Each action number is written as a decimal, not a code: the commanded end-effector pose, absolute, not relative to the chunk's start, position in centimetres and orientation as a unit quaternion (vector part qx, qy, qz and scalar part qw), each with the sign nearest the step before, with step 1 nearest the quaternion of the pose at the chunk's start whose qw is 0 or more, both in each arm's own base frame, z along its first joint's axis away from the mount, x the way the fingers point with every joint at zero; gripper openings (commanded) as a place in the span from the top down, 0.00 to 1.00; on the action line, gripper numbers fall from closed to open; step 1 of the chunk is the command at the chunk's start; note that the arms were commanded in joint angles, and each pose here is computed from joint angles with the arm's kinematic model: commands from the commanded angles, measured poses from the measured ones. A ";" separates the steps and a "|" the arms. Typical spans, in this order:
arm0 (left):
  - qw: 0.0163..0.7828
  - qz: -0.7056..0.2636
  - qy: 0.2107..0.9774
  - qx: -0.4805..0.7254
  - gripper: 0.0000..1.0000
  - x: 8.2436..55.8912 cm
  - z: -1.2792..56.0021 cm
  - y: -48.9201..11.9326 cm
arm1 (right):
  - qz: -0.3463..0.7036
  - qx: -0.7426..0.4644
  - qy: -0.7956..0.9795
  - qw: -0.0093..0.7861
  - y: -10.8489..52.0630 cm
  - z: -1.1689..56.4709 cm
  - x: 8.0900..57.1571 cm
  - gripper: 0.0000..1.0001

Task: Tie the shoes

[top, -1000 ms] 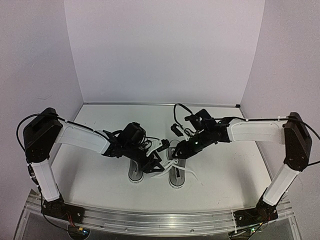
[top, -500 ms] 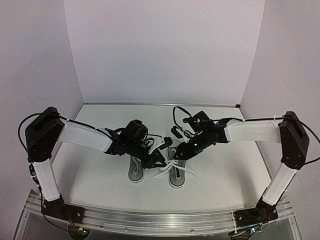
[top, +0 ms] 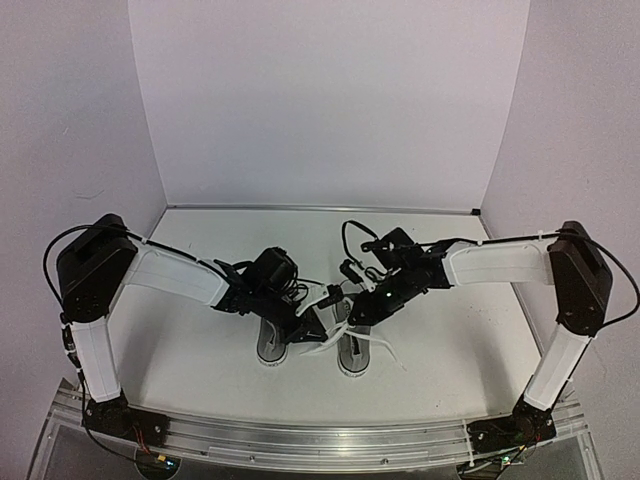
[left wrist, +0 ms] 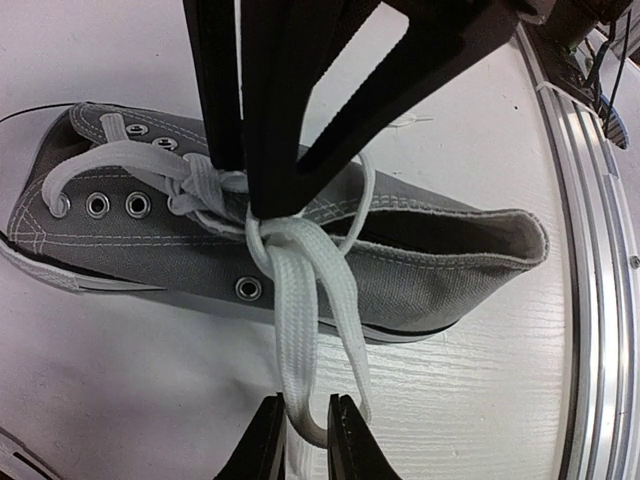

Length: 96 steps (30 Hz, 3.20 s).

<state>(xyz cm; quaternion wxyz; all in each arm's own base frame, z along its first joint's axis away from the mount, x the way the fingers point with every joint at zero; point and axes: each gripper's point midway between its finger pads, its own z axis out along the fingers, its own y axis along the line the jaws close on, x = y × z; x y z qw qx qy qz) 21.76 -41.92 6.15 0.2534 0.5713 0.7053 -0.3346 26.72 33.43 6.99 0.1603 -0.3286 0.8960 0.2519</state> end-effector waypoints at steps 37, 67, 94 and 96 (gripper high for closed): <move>0.319 -0.329 0.678 0.574 0.58 23.0 10.6 -42.4 | 0.278 -0.270 0.897 0.214 33.0 9.6 26.2 1.00; 0.298 -0.357 0.676 0.571 0.57 23.0 8.2 -43.9 | 0.251 -0.336 0.891 0.175 34.3 7.9 26.7 0.84; 0.305 -0.353 0.668 0.580 0.83 22.3 8.9 -42.8 | 0.274 -0.295 0.886 0.229 32.9 10.0 26.2 1.00; 0.335 -0.358 0.658 0.571 0.74 22.7 11.0 -43.0 | 0.277 -0.295 0.884 0.236 32.9 10.2 26.2 1.00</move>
